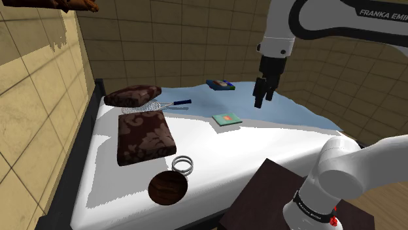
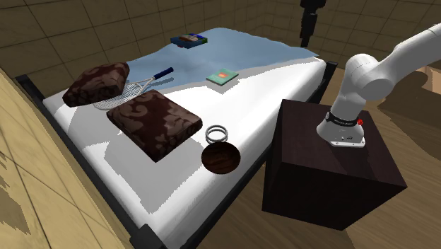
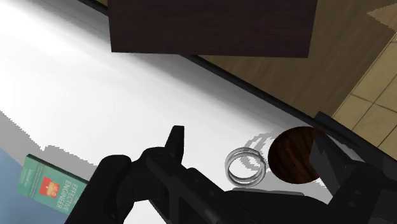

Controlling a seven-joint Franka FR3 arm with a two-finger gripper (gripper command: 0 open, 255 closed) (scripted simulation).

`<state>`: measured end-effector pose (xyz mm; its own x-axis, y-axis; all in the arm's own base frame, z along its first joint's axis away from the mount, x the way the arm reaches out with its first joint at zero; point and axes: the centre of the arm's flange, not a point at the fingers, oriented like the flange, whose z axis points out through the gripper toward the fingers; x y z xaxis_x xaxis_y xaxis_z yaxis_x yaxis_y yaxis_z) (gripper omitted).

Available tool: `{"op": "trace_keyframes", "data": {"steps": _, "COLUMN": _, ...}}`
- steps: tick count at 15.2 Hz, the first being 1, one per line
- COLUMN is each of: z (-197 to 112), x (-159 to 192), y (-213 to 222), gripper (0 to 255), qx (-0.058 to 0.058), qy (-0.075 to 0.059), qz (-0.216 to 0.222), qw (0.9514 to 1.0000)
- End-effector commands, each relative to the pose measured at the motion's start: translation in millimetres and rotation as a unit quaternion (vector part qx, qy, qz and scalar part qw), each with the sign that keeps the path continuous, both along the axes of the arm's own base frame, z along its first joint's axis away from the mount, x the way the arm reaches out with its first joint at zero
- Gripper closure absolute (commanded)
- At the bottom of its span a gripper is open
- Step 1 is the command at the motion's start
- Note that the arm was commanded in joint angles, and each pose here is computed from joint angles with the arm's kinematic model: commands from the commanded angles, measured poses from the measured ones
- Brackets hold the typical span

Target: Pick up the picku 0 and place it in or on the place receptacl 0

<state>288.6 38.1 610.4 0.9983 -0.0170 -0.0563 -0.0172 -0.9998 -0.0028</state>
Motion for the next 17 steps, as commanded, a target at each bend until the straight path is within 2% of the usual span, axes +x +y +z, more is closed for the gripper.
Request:
{"op": "trace_keyframes", "data": {"steps": 1, "z": 0.0, "x": 0.0, "y": 0.0, "gripper": 0, "qx": 0.000, "qy": 0.000, "qz": 0.000, "qw": 1.0000}}
{"op": "trace_keyframes", "data": {"steps": 17, "z": -175.0, "x": 115.0, "y": 9.5, "gripper": 0, "qx": 0.009, "qy": -0.008, "qz": -0.005, "qw": 0.9999}}
